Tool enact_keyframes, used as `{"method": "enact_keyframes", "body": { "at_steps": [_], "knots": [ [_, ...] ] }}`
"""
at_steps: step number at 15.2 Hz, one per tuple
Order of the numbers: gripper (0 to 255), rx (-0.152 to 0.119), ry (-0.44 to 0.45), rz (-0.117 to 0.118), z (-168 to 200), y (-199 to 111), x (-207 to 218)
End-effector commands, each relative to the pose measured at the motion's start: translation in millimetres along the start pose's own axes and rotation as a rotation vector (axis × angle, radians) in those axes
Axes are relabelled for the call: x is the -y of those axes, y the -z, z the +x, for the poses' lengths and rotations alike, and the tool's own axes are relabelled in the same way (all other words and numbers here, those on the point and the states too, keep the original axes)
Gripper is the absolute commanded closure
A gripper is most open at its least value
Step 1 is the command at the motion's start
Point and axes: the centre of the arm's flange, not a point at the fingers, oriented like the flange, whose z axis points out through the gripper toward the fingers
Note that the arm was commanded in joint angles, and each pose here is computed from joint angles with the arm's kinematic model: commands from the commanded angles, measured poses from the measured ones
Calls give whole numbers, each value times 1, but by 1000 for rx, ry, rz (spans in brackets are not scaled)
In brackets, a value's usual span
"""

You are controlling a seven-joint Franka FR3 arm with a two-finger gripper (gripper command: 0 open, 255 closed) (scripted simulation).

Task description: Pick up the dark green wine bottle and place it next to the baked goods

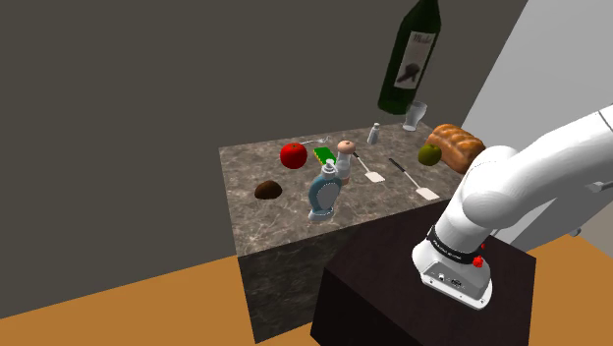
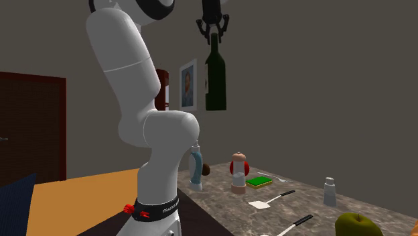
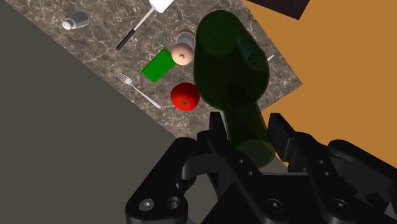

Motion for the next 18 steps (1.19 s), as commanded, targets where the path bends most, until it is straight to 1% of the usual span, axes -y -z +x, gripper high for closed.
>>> {"method": "enact_keyframes", "body": {
  "at_steps": [1,18],
  "knots": [
    [255,0,1,0,-14,4,-17],
    [255,0,1,0,-159,20,-188]
  ]
}}
